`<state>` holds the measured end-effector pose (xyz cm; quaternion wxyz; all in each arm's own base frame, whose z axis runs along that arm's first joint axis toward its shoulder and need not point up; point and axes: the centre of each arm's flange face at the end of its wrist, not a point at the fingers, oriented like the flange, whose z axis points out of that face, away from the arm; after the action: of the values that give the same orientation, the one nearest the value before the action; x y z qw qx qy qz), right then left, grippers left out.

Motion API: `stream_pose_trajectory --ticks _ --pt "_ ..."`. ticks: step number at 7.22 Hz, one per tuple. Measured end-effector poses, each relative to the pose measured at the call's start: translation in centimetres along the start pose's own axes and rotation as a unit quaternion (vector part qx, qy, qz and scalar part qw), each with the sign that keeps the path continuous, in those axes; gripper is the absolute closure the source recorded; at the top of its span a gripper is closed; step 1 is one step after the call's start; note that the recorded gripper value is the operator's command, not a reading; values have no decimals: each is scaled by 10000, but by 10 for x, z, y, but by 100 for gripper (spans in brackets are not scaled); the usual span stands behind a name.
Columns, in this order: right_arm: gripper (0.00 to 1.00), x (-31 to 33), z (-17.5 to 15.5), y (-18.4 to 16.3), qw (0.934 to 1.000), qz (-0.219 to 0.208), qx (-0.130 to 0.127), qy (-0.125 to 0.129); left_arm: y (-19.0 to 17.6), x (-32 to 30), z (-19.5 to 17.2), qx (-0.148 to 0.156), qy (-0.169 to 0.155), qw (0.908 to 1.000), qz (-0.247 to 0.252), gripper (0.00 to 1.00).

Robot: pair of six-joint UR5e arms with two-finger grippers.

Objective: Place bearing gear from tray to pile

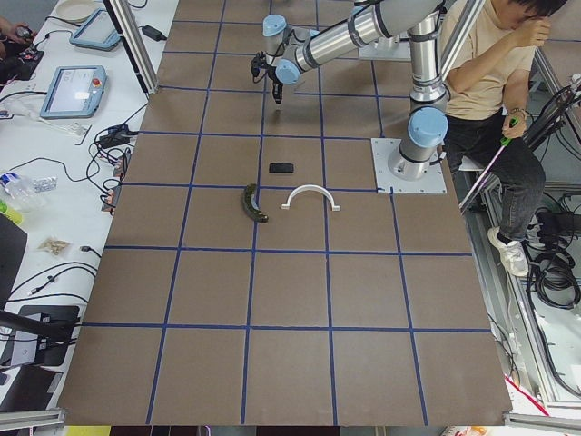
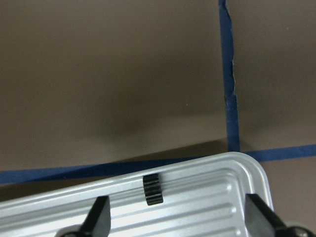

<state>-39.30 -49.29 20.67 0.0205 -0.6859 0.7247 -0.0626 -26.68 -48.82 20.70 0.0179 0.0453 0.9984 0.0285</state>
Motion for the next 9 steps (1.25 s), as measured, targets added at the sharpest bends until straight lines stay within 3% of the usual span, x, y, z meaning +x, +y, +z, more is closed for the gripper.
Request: stream_pose_trajectory --ticks 2,4,9 --pt "6 1 1 0 10000 -78 21 15 24 -90 -15 -25 -285 9996 -88 100" --pt "6 2 5 1 9999 -159 25 61 36 -169 -27 -2 -364 9981 -490 100" --pt "8 2 15 4 9998 -164 52 48 39 -298 6 -110 -311 9990 -311 100"
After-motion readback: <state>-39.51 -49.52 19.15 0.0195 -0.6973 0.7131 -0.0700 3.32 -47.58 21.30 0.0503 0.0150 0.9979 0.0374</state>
